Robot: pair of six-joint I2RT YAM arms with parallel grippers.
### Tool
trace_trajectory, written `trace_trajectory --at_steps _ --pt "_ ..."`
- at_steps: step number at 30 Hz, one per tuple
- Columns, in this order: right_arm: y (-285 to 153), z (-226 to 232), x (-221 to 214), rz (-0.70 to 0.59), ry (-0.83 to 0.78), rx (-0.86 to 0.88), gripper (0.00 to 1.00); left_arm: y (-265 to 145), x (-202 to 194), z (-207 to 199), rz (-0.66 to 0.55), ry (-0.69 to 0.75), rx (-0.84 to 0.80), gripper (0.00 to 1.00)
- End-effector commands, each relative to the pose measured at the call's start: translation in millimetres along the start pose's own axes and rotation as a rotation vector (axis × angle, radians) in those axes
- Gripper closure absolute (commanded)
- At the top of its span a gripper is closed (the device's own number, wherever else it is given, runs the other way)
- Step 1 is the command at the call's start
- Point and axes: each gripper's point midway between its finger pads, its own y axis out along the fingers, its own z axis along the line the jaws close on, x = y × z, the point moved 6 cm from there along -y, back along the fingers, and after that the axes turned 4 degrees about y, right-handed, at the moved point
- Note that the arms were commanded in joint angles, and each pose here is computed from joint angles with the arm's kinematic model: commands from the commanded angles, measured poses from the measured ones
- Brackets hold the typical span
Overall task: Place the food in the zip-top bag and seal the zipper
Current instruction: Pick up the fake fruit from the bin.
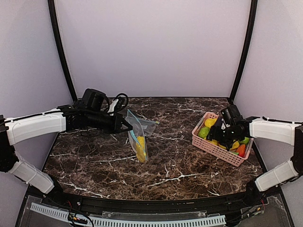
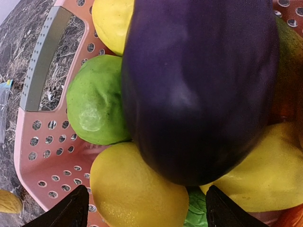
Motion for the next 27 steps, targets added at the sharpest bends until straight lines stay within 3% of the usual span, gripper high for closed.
trace_trajectory --at_steps 1,7,16,27 --pt "13 5 5 0.000 0.016 0.026 0.17 -2 4 -3 -0.003 0.000 -0.015 0.99" --pt "22 7 6 0.006 0.025 0.022 0.19 -3 2 -2 -0.002 -0.004 -0.012 0.99" --pt "27 6 5 0.011 0.041 0.018 0.32 -2 1 -2 0.001 -0.002 -0.016 0.99" --pt "8 2 11 -0.060 0.047 0.002 0.38 -4 2 -2 -0.005 0.003 -0.011 0.99"
